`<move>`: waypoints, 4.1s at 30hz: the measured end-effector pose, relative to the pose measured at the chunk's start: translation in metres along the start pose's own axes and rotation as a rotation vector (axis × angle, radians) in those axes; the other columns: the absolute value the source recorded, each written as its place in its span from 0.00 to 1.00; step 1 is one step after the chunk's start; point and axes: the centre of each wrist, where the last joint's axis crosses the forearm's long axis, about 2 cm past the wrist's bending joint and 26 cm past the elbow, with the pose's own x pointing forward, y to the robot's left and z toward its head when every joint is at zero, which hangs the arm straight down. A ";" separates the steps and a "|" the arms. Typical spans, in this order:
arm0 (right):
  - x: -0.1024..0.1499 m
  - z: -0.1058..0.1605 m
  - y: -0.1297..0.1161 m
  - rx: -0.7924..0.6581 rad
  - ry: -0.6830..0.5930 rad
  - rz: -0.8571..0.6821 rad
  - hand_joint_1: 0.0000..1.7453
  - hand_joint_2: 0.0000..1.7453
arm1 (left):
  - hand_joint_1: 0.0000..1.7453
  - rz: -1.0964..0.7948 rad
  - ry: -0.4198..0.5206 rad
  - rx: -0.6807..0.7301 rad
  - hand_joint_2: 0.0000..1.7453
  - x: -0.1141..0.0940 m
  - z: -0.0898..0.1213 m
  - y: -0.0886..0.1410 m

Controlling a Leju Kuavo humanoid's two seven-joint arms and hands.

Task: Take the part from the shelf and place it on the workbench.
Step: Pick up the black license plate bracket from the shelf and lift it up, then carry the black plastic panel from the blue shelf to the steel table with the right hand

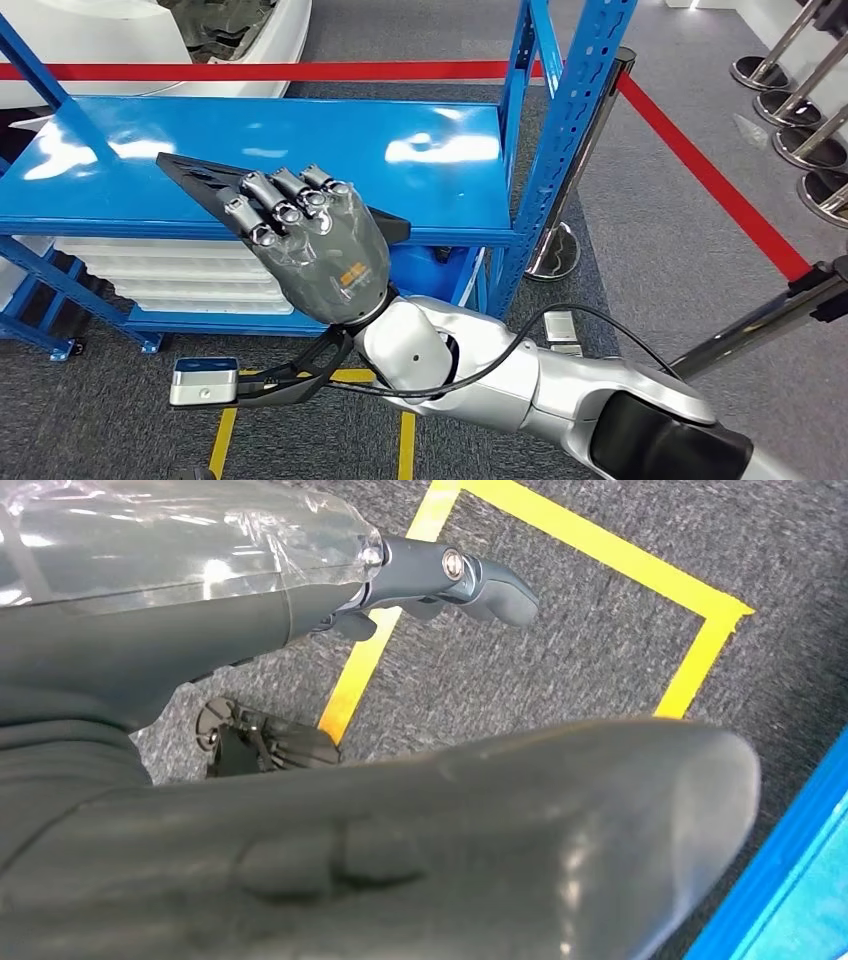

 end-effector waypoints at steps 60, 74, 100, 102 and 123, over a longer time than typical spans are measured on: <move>0.006 -0.007 0.006 0.071 0.066 -0.123 1.00 1.00 | 0.00 0.017 0.016 0.019 0.00 -0.002 0.002 0.000; 0.007 -0.007 0.006 0.091 0.087 -0.138 1.00 1.00 | 0.00 0.024 0.021 0.021 0.00 -0.003 0.002 0.000; 0.010 -0.015 -0.001 0.081 0.061 -0.097 1.00 1.00 | 0.00 0.018 0.013 0.016 0.00 -0.004 0.003 -0.001; 0.011 -0.014 -0.001 0.085 0.060 -0.099 1.00 1.00 | 0.00 0.019 0.015 0.016 0.00 -0.004 0.004 -0.001; 0.005 -0.002 0.006 0.123 0.080 -0.106 1.00 1.00 | 0.00 0.004 0.011 0.003 0.00 -0.001 0.002 -0.002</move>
